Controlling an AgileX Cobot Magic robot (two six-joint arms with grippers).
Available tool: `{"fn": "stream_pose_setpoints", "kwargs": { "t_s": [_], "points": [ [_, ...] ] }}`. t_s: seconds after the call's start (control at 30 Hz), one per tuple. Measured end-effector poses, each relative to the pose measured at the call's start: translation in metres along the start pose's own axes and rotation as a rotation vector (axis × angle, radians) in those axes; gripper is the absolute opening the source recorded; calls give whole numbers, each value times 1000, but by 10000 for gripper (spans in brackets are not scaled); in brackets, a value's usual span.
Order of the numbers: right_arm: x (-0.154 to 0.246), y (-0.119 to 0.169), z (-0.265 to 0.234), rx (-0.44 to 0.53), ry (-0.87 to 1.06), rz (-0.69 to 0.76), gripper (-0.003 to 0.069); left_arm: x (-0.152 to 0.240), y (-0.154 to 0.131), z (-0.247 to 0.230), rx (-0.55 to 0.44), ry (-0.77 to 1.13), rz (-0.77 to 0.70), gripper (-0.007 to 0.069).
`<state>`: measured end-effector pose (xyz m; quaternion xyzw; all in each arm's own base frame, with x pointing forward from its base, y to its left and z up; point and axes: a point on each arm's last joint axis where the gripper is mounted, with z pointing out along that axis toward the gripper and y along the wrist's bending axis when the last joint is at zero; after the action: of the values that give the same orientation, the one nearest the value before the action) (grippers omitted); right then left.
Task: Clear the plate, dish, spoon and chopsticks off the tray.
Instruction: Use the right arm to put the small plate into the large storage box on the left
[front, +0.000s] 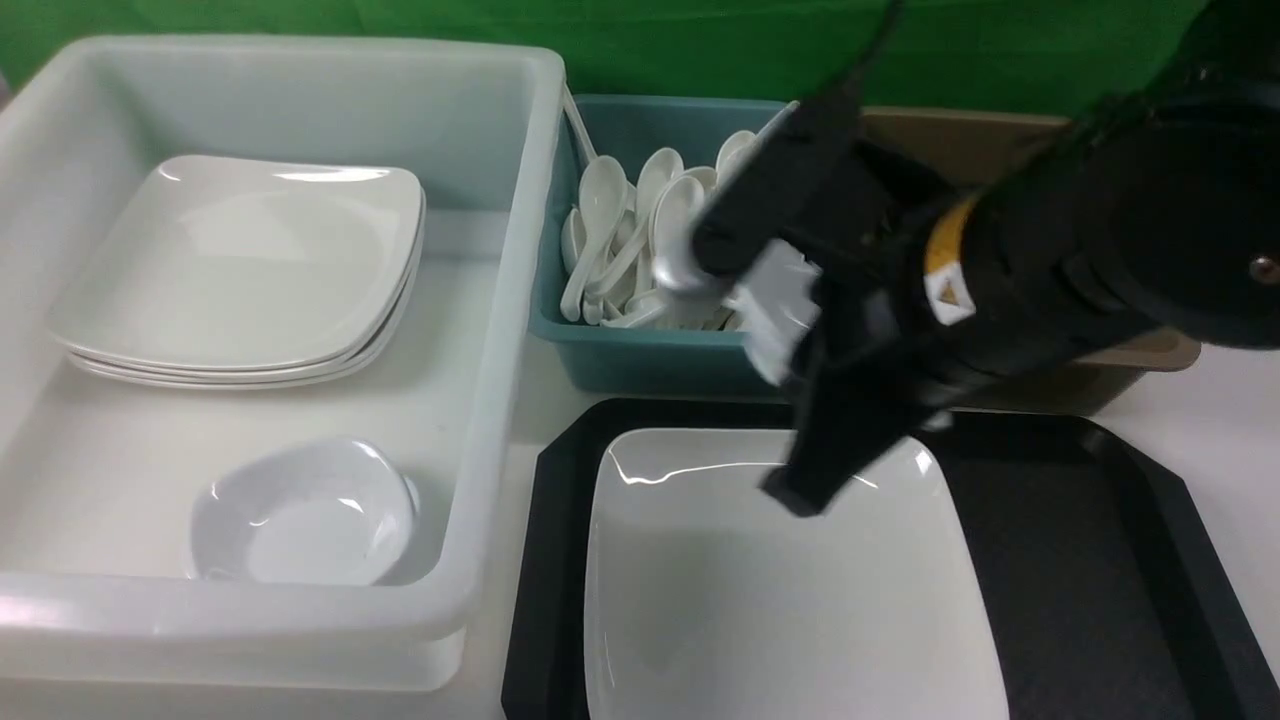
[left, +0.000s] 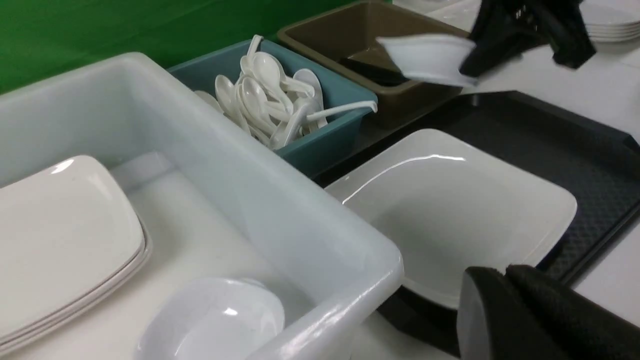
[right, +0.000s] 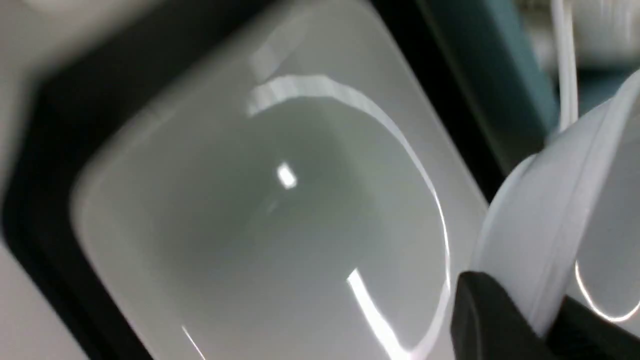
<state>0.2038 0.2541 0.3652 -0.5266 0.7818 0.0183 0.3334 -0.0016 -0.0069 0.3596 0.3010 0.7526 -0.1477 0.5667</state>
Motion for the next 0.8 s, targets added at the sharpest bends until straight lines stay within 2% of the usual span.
{"fn": "stream_pose_setpoints", "kwargs": {
  "t_s": [0.13, 0.17, 0.27, 0.57, 0.8],
  "points": [
    [-62, 31, 3, -64, -164, -92, 54, 8, 4, -1, -49, 91, -32, 17],
    [-67, 32, 1, -66, -180, -101, 54, 9, 5, -1, -56, 97, -33, 17],
    [-107, 52, 47, -185, -178, -152, 53, 13, 9, -6, -106, 161, -67, 17],
    [-130, 83, 159, -286, -23, -194, 53, 12, 10, -8, -119, 170, -79, 17],
    [-127, 92, 194, -297, 4, -190, 62, 12, 10, -8, -120, 168, -79, 17]
  ]
}}
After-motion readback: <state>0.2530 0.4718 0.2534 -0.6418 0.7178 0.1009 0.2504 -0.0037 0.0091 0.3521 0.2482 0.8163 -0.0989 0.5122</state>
